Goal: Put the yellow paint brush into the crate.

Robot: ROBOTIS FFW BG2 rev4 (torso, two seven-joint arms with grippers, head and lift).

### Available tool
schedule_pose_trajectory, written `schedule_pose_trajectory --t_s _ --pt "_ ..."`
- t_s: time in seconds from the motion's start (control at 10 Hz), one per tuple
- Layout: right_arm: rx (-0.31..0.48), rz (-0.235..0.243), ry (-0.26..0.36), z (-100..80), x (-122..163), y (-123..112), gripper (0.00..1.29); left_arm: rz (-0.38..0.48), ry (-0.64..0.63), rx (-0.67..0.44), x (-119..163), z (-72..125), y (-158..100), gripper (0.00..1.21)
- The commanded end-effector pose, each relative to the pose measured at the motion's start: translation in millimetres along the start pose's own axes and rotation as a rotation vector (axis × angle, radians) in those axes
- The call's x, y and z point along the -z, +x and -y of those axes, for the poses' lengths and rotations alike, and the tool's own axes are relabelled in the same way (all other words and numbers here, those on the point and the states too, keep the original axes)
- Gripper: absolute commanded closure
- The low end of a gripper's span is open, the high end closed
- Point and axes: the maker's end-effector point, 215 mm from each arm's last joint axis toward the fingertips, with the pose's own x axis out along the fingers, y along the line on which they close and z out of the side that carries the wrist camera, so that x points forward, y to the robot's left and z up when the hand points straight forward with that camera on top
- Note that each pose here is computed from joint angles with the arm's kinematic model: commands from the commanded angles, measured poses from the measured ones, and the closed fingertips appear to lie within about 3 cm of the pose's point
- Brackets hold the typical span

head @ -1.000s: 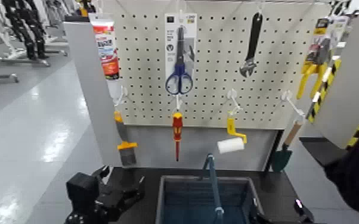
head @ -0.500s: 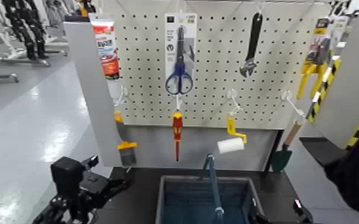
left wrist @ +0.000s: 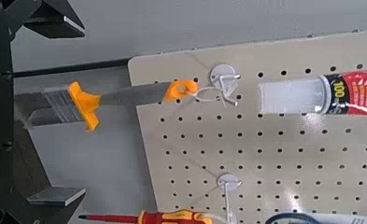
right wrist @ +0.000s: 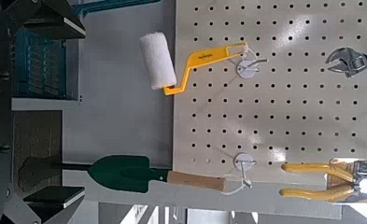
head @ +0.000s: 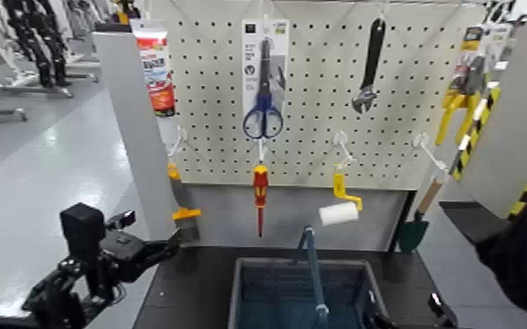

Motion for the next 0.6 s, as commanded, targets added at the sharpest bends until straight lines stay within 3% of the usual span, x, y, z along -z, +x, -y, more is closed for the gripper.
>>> schedule_pose_trajectory --t_s 0.1,0.6 --pt "-0.001 0.003 0.004 -0.9 -1 0 0.12 -0.006 -0.020 0.046 -4 -7.7 15 0.11" --pt "-0.007 0.010 0.012 -4.7 -2 2 0.12 -0.028 -0.039 0.177 -10 -4.6 49 0.11"
